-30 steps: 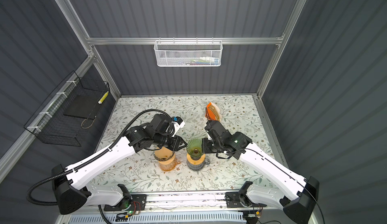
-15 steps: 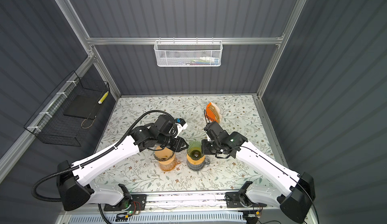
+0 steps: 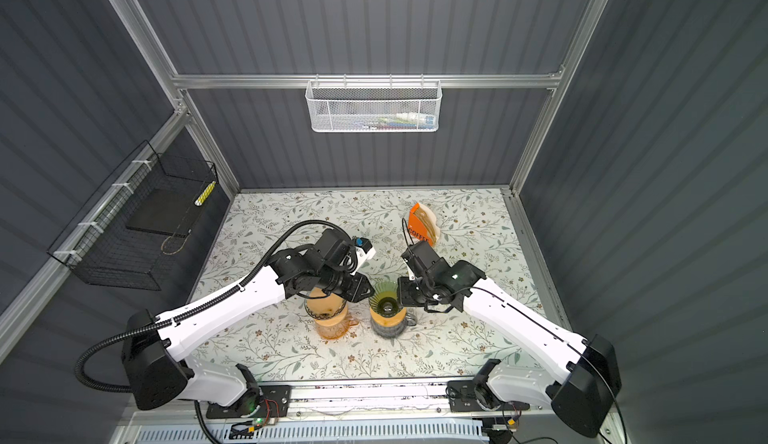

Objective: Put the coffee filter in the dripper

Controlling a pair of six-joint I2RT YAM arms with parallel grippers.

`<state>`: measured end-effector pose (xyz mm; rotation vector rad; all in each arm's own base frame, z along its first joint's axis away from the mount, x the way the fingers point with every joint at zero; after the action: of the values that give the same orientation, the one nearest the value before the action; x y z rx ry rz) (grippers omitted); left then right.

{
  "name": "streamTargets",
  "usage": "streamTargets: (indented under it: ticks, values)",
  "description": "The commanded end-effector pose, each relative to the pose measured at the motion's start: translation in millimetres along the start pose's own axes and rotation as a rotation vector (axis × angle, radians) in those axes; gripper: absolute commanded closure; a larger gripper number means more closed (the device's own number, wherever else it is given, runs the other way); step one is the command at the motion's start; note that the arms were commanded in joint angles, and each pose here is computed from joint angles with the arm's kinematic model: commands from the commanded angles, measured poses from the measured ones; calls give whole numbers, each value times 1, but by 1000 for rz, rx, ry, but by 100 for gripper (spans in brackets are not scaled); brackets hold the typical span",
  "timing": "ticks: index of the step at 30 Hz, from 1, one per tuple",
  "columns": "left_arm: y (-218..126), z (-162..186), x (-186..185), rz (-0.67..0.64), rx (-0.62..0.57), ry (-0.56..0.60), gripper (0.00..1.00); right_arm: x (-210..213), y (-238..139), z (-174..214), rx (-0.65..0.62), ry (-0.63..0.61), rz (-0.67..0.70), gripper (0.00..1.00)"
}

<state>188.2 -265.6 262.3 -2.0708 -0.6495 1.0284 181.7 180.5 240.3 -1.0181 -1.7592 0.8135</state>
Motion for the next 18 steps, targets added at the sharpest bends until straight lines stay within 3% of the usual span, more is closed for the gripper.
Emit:
streamTargets:
  ticks: [1,18]
  values:
    - [3,3,0,-21,26,22,74,-2,3,0,2,8,-1,100]
    - [18,8,1,-45,88,28,83,-9,12,3,20,22,25,100]
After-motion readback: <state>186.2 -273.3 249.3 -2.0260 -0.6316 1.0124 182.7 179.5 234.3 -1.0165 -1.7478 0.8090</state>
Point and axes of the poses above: each gripper's point midway between its finger pads, its own y axis out along the fingers, its own x axis along the line the jaws close on, z = x × y, the point moved 9 cm from there along -y, back along the fingers, and after that the axes turned 4 degrees about -y, right-handed, at the moved point
